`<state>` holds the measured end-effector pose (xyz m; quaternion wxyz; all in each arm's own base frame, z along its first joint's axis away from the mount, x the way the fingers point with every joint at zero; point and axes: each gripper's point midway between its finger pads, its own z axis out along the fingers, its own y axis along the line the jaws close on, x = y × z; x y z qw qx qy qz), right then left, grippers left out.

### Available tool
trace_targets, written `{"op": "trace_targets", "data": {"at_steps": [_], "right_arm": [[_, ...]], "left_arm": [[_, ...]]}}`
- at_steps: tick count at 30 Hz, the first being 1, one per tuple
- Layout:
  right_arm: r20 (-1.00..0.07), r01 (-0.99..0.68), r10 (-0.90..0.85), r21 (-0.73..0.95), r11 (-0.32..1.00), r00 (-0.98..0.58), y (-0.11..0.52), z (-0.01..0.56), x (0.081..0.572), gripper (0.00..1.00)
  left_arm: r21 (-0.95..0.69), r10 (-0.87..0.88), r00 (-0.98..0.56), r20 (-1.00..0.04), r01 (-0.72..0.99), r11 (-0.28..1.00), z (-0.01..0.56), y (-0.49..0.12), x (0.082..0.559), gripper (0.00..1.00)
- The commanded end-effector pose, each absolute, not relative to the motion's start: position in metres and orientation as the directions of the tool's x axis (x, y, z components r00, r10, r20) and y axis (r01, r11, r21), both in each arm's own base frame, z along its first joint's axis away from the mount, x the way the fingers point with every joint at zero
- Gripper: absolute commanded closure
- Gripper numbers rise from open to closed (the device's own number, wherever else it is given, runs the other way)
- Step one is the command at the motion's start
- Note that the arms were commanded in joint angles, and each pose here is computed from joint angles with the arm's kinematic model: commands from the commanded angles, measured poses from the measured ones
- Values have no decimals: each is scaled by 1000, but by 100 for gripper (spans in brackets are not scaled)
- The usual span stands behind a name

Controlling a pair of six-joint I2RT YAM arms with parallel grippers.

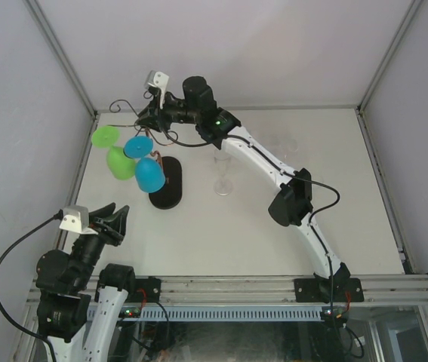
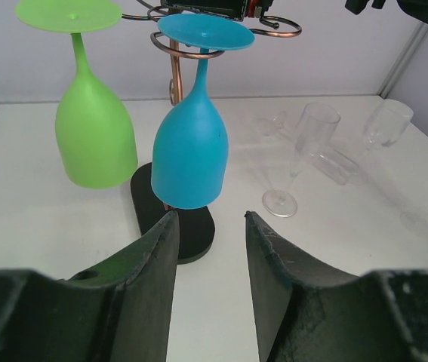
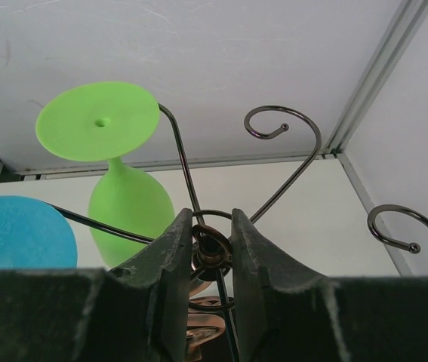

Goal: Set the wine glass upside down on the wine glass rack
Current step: Adjust the wine rack at the center of the board.

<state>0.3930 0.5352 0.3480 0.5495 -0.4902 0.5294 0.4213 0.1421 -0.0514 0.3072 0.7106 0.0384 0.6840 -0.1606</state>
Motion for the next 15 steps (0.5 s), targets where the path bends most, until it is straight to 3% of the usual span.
{"op": "trace_targets", "data": {"at_steps": [1, 11, 15], "right_arm": [[-988, -969, -27, -156, 191, 154, 529, 381, 388, 80], [-981, -948, -58, -192, 254, 183, 518, 394, 386, 98], [-976, -934, -93, -215, 284, 196, 516, 391, 385, 100]], "left_arm": [[-176, -194, 38, -980, 282, 943, 312, -51, 144, 56], [-176, -195, 38, -980, 282, 943, 312, -51, 144, 56], [-176, -195, 39, -980, 282, 943, 313, -51, 144, 57]]}}
